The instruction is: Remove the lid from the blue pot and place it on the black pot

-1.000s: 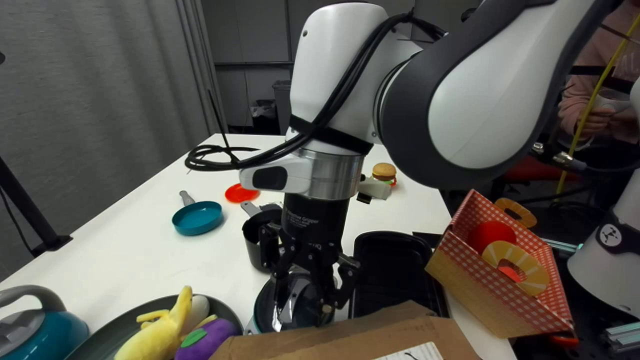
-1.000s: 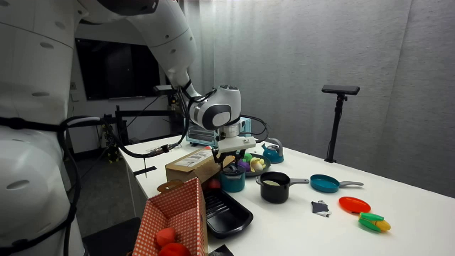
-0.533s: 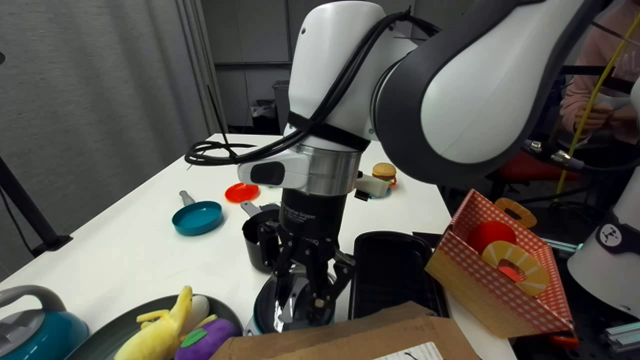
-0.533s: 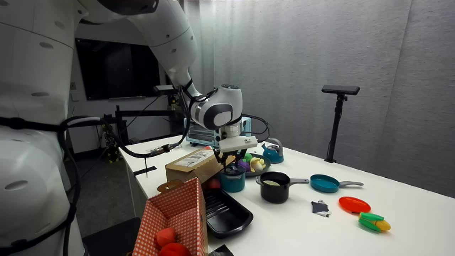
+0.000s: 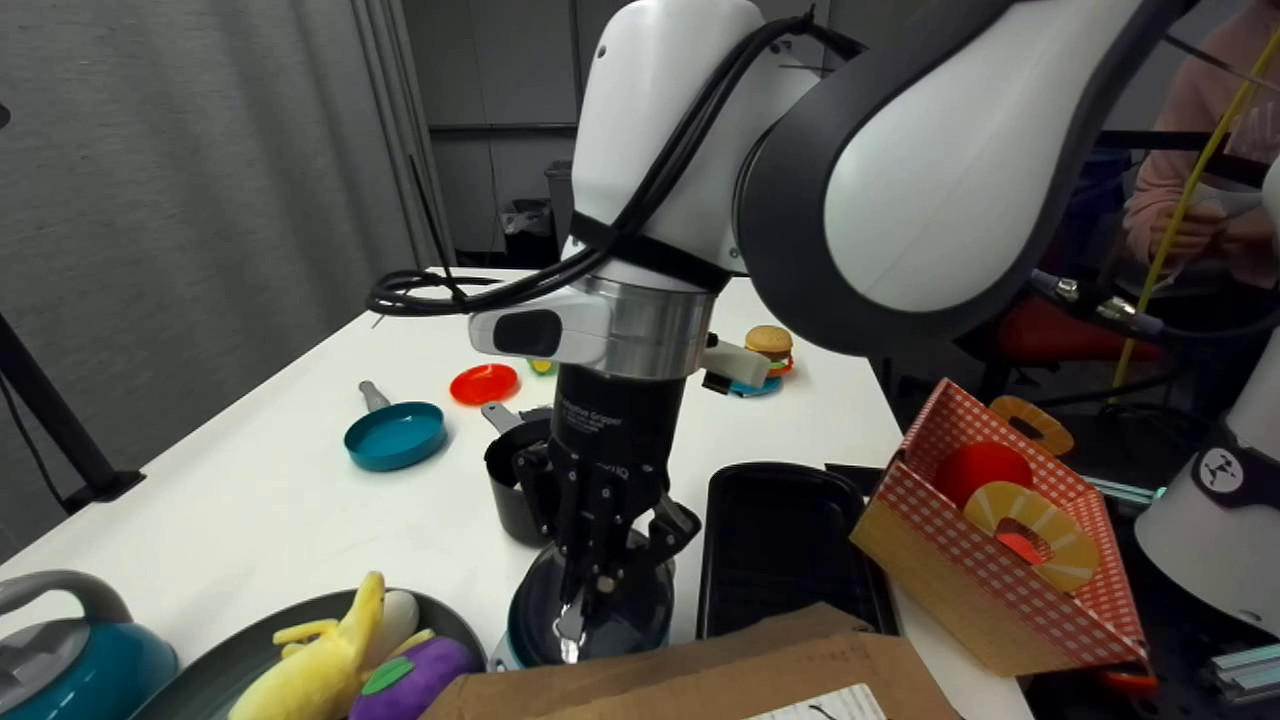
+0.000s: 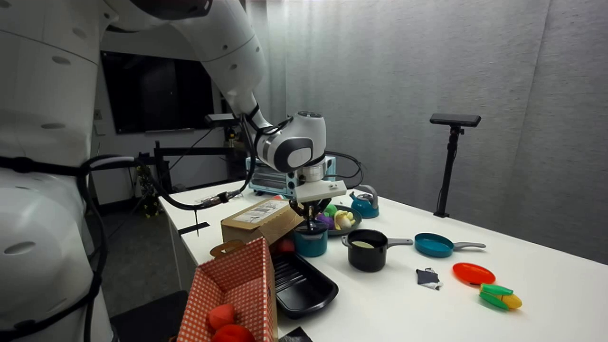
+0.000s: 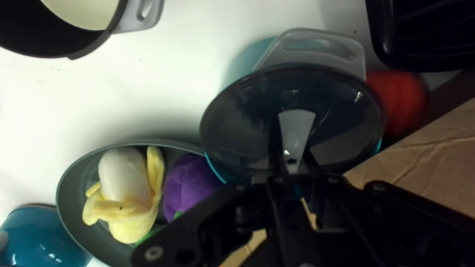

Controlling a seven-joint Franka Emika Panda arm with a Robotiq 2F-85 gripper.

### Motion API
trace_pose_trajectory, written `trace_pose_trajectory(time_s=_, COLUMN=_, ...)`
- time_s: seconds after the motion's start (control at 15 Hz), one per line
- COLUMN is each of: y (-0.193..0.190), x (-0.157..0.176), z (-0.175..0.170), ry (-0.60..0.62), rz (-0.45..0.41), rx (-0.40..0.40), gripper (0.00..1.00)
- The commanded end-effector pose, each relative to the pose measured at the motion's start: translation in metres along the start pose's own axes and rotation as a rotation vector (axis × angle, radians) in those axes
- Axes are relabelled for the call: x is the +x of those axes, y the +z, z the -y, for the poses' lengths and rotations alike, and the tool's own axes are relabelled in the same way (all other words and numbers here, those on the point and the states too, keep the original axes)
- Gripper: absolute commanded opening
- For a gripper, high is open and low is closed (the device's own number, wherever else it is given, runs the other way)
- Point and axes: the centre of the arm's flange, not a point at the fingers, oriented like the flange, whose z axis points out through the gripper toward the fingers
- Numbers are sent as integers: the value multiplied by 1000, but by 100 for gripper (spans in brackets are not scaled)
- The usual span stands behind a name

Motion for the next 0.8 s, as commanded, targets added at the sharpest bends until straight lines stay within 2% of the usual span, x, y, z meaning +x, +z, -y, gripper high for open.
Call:
trace_pose_trajectory(time_s=0.0, y=-4, x=-3, z=-7, ry=12, rz=-37, rx=-22, gripper=4)
trace_pose_trajectory(time_s=0.33, y=-13, x=-5, z=-16, ry=49, rz=-46, rx=-40, gripper=4)
trace_pose_trajectory(time_s=0.73, y=-35, x=-8, z=-44, ry=159, rz=-85, rx=-94, gripper=4)
